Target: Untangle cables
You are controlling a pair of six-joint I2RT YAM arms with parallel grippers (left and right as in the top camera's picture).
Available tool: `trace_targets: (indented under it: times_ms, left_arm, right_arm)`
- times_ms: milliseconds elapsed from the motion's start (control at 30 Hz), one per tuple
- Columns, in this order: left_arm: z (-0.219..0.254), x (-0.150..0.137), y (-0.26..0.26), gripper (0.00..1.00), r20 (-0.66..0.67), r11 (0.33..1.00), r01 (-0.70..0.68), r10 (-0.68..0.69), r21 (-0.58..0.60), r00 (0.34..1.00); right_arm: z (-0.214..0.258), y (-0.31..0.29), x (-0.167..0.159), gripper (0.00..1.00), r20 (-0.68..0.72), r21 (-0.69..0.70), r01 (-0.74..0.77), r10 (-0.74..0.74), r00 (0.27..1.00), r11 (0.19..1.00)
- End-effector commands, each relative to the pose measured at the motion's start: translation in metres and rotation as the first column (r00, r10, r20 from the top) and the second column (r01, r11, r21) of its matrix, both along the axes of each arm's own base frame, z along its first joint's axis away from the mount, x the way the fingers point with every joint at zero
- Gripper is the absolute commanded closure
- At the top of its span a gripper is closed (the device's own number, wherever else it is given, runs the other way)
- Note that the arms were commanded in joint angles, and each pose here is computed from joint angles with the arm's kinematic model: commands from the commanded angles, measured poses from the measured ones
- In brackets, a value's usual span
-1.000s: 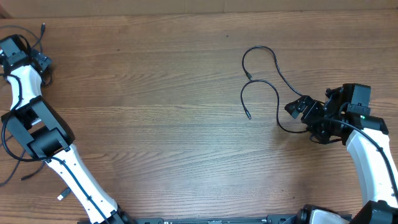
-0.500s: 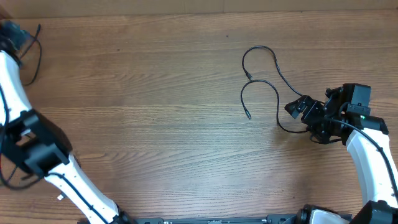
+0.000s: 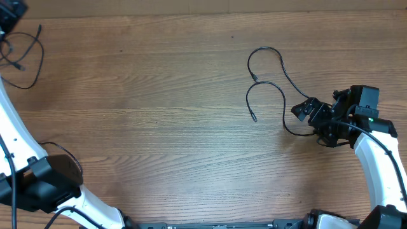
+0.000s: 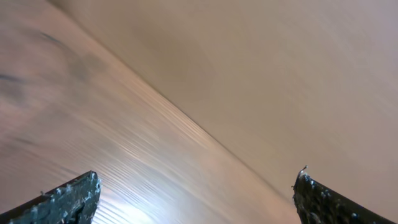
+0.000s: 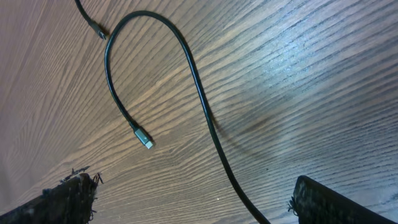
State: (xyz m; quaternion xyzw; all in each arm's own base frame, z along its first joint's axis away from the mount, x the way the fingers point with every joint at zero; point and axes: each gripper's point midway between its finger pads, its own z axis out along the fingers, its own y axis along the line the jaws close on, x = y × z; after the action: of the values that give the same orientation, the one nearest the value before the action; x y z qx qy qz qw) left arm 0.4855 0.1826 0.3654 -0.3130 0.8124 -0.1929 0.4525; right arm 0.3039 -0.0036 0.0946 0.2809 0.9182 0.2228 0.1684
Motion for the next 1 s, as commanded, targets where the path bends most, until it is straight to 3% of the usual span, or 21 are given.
trace_targets:
  times_ms: [0,333,567,800,900,967]
  left_arm:
    - [0.016,-0.012,-0.097,0.01,0.073,0.911,0.361,-0.353,-0.199,0.933]
    - [-0.048,-0.044,-0.239,0.00,-0.264,0.817,0.551,-0.576,-0.168,0.774]
    - [-0.086,-0.065,-0.283,0.00,-0.518,0.846,0.530,-0.429,0.057,0.740]
    - [-0.100,-0.077,-0.302,0.01,-0.577,0.842,0.532,-0.391,0.090,0.717]
    - [-0.100,-0.076,-0.299,0.00,-0.577,0.846,0.526,-0.386,0.091,0.720]
    - [-0.100,-0.076,-0.296,0.00,-0.580,0.849,0.521,-0.381,0.090,0.721]
  right_arm:
    - [0.014,-0.001,0.008,0.00,0.048,-0.020,-0.013,0.014,0.999,1.000]
    - [0.014,-0.001,0.008,0.00,0.048,-0.020,-0.013,0.014,0.999,1.000]
    - [0.014,-0.001,0.008,0.00,0.048,-0.020,-0.013,0.014,0.999,1.000]
    - [0.014,-0.002,0.010,0.00,0.056,-0.022,-0.013,0.014,0.998,1.000]
    - [0.026,0.015,0.016,0.00,0.071,0.125,0.022,-0.031,0.997,0.992]
    - [0.042,0.039,0.022,0.00,0.144,0.227,-0.075,0.043,0.989,0.971]
